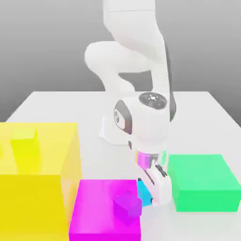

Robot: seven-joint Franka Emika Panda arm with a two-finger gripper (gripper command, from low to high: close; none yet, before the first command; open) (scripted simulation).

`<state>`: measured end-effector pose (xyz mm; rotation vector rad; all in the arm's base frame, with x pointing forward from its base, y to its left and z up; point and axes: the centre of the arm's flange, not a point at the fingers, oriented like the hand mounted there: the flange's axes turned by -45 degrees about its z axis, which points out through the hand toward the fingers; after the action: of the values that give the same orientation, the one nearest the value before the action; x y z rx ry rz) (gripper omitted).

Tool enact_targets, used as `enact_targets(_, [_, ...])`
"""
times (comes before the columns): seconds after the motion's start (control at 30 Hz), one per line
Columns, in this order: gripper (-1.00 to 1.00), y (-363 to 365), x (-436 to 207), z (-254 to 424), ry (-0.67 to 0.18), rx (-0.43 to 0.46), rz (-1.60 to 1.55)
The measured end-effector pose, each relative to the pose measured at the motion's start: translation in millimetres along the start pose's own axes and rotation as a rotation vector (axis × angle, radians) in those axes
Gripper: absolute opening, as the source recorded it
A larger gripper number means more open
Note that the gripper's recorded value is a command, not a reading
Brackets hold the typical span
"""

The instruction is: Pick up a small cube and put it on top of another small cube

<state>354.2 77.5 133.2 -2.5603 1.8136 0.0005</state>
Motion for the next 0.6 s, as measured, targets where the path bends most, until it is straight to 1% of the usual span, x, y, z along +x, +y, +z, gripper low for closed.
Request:
enact_targets(0.13, [-1.0,0.1,0.1,1.3,0.001,0.001,0.0])
enact_targets(0.43, [-1.0,-2.6,-5.3,-58.9,0.005,-0.004,-0.023])
enact_targets(0.5, [-1.0,-14.5,-16.4,-67.7,0.016,-0.022,-0.082])
enact_targets(0.6, [-1.0,-39.4,-4.0,-91.1,0.038,-0.039,-0.08])
